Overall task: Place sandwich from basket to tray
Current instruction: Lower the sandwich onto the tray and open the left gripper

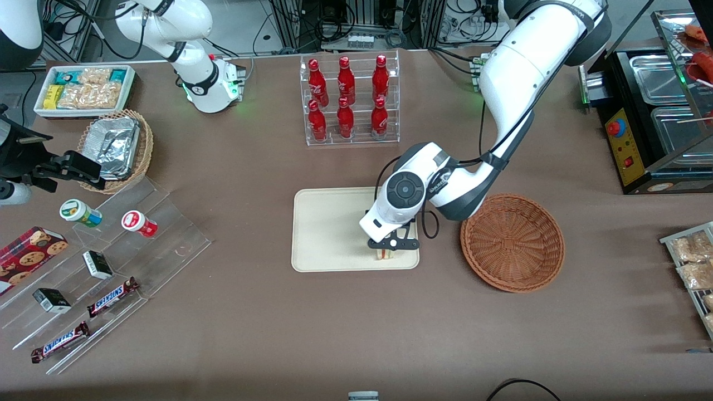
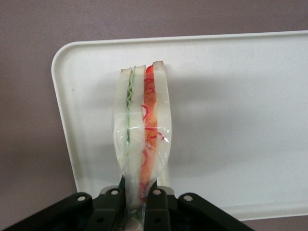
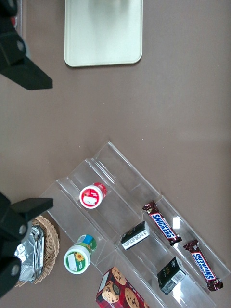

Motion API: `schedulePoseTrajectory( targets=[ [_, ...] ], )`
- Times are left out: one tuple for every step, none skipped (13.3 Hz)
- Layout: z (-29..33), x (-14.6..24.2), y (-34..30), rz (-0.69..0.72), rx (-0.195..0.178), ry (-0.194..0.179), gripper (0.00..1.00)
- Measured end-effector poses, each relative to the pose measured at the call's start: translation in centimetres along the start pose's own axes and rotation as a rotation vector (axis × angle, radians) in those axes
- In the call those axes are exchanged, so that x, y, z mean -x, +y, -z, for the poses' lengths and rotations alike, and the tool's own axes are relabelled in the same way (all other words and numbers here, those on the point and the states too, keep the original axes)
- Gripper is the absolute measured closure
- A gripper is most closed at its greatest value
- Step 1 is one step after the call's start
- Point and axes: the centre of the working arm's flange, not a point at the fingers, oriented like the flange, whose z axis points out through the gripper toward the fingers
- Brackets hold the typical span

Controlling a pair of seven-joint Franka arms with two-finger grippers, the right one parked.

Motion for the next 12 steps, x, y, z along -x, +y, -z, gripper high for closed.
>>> schedulePoseTrajectory(
  targets=[
    [-0.3, 0.1, 0.1, -0.001, -0.002, -0.002, 0.85],
    [-0.6, 0.2, 0.3, -0.001, -0.003, -0.005, 0.85],
    [-0.9, 0.2, 0.4, -0.002, -0.004, -0.007, 0.85],
    [-1.1, 0.4, 0.6, -0.005, -0.005, -0.010, 0.85],
    [-1.3, 0.5, 0.8, -0.008, -0.007, -0.013, 0.85],
    [-1.5, 0.7, 1.0, -0.011, -0.008, -0.014, 0.85],
    [-1.6, 0.8, 1.1, -0.013, -0.009, -0.015, 0.85],
    [-1.6, 0.8, 1.2, -0.013, -0.010, -0.016, 0.86],
    [-1.7, 0.8, 1.2, -0.013, -0.010, -0.016, 0.85],
    [-1.7, 0.8, 1.2, -0.013, -0.011, -0.016, 0.79],
    [-1.8, 0.8, 1.2, -0.014, -0.013, -0.016, 0.69],
    [-1.9, 0.8, 1.1, -0.019, -0.021, -0.011, 0.58]
  ],
)
